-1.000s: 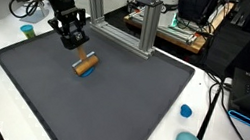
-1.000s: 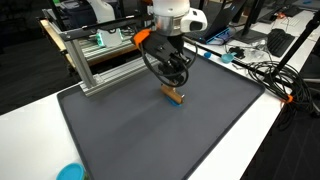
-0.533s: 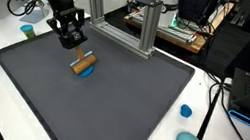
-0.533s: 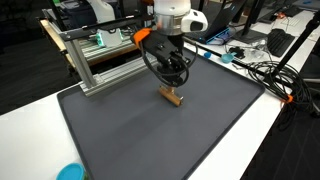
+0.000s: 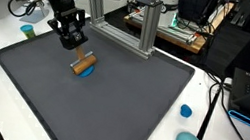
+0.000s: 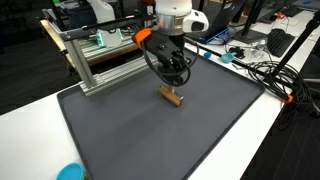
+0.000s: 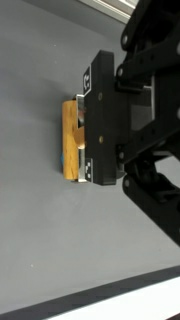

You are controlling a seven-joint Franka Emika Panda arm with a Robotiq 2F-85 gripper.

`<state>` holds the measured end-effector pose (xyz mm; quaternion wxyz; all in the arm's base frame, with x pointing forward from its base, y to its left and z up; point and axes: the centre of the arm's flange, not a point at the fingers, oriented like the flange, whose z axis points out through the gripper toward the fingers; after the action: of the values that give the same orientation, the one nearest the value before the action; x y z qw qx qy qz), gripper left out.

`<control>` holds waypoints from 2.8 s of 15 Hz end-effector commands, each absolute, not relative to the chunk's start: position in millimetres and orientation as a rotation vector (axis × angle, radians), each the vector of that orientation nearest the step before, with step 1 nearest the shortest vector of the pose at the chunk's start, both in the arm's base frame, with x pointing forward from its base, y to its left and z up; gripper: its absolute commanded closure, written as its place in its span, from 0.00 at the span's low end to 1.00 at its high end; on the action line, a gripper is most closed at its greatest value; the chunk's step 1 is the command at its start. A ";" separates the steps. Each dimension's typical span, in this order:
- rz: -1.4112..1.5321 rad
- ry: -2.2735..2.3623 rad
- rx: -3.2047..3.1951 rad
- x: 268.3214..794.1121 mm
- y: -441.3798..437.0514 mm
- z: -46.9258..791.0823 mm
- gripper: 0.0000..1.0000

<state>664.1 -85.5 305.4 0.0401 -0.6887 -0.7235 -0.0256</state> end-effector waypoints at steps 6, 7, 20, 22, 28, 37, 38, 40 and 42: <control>-0.083 -2.196 -2.119 667.7 -85.4 298.6 0.78; -0.095 -2.188 -2.105 670.8 -83.4 289.5 0.78; -0.140 -2.111 -2.075 677.2 -81.3 259.1 0.78; -0.141 -2.114 -2.064 676.8 -78.0 255.0 0.78; -0.147 -2.104 -2.028 676.3 -73.0 246.9 0.78; -0.180 -2.080 -1.960 679.8 -74.7 240.2 0.78; -0.177 -2.080 -1.954 680.0 -74.1 239.2 0.78; -0.174 -2.083 -1.943 680.3 -72.6 237.7 0.78; -0.179 -2.086 -1.932 680.3 -70.6 236.9 0.78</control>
<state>675.7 -94.0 299.5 0.0896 -0.6861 -0.7199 -0.0542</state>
